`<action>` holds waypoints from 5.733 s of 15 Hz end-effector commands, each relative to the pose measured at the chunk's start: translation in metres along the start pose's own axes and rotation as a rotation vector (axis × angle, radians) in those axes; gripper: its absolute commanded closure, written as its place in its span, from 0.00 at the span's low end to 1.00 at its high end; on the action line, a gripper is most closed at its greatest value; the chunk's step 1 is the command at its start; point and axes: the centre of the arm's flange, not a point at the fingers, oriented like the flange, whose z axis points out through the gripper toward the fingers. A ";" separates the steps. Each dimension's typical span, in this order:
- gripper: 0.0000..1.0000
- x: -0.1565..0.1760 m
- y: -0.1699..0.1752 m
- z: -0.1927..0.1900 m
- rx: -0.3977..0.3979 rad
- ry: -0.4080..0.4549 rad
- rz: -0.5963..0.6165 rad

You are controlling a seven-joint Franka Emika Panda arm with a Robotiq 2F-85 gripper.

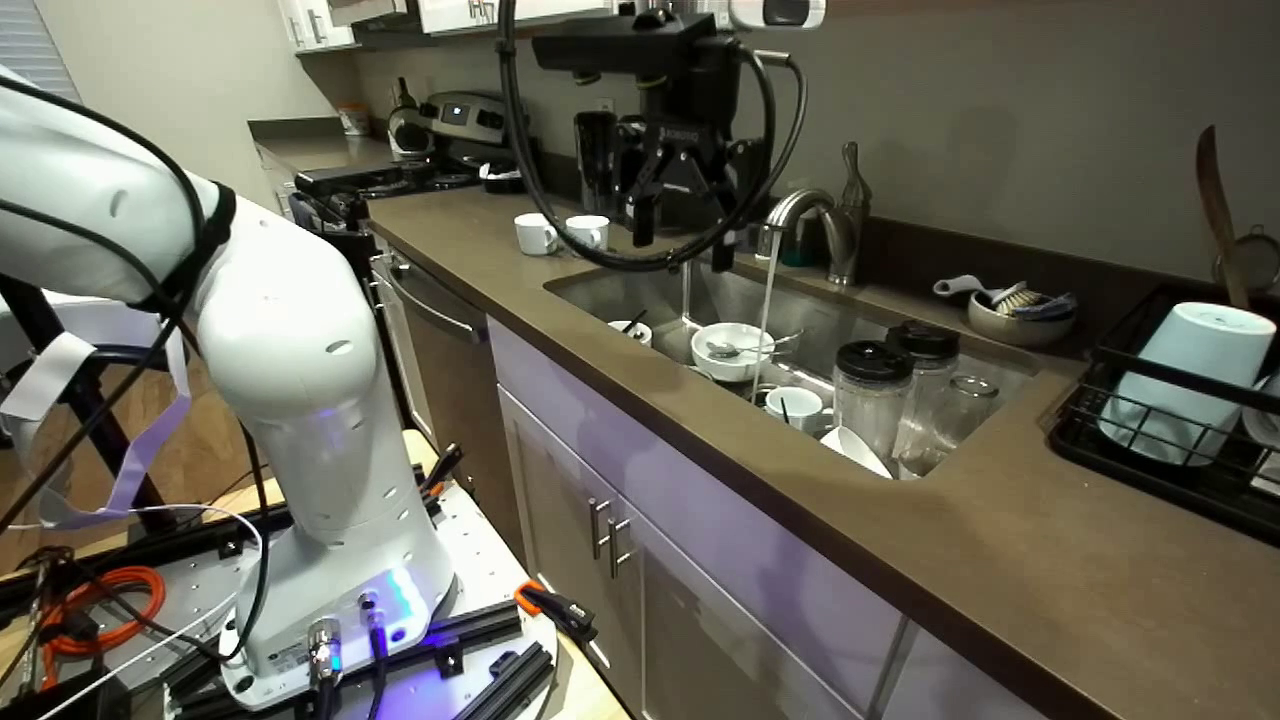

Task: Pick up the white mug on the left side of the counter, put it under the running faucet then place it down on the right side of the counter

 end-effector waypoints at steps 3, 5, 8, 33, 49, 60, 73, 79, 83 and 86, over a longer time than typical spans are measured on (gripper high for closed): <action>0.00 0.125 -0.071 -0.039 -0.087 -0.038 -0.209; 0.00 0.164 -0.105 -0.046 -0.125 -0.065 -0.301; 0.00 0.223 -0.156 -0.049 -0.152 -0.090 -0.414; 0.00 0.233 -0.297 0.016 -0.024 -0.104 -0.614; 0.00 0.284 -0.366 0.097 -0.044 -0.148 -1.121; 0.00 0.325 -0.440 0.144 0.023 0.104 -1.340; 0.00 0.359 -0.455 0.160 0.072 0.107 -1.381; 0.00 0.349 -0.460 0.167 0.090 0.118 -1.378; 0.00 0.341 -0.472 0.181 0.108 0.112 -1.379; 0.00 0.337 -0.481 0.186 0.122 0.103 -1.389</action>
